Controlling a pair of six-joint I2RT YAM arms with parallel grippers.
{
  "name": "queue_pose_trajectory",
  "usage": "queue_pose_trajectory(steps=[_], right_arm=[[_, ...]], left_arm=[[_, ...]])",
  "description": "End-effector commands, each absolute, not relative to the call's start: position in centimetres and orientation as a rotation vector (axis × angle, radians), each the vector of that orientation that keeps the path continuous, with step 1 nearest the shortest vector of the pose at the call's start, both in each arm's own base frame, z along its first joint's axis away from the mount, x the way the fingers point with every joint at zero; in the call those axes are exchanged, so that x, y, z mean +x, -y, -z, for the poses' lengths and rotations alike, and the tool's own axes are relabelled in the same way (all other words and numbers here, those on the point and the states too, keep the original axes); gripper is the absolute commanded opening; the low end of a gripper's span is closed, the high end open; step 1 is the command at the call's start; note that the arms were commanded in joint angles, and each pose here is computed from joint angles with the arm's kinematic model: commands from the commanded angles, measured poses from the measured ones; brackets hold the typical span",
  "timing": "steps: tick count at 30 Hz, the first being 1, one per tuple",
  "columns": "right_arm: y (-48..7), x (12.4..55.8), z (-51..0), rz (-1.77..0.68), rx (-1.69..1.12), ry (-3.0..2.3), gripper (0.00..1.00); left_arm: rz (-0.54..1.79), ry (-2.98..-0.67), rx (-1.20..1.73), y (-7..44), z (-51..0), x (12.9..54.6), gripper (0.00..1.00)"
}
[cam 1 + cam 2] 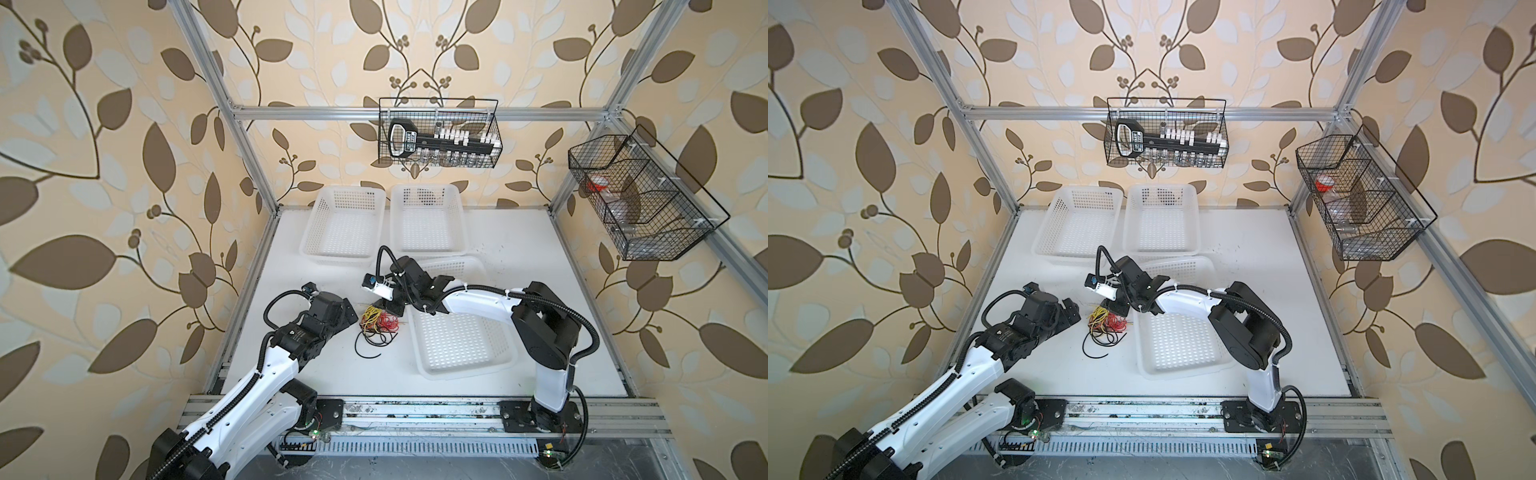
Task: Untangle the cables
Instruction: 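Lower the right gripper onto the yellow wire while the left gripper hovers nearby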
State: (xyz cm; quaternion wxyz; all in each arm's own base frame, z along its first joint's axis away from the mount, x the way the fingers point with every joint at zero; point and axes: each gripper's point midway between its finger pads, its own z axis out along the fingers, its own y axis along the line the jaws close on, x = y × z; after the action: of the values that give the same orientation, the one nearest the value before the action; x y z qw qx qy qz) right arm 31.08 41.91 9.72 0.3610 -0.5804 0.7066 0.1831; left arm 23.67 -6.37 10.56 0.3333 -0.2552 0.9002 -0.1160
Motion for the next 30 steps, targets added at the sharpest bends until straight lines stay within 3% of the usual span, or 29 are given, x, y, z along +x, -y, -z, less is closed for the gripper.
queue_pose_trajectory(steps=[1, 13, 18, 25, 30], right_arm=[[-42.7, 30.9, -9.4, -0.498, -1.560, -1.783, 0.40], [-43.2, 29.7, -8.6, -0.545, -1.666, -1.773, 0.36], [-43.3, 29.8, -8.5, -0.545, -1.692, -1.766, 0.25], [-43.6, 30.5, -9.2, -0.522, -1.670, -1.728, 0.01], [-43.6, 31.7, -10.4, -0.469, -1.613, -1.704, 0.00]], left_arm=[[0.263, -2.335, -0.667, 5.9, -10.5, 23.8, 0.99], [0.253, -2.339, -0.659, 5.8, -10.3, 23.6, 0.99], [0.253, -2.343, -0.661, 5.8, -10.0, 23.6, 0.99], [0.249, -2.348, -0.665, 5.7, -9.8, 23.5, 0.99], [0.243, -2.343, -0.673, 5.6, -9.8, 23.5, 0.99]])
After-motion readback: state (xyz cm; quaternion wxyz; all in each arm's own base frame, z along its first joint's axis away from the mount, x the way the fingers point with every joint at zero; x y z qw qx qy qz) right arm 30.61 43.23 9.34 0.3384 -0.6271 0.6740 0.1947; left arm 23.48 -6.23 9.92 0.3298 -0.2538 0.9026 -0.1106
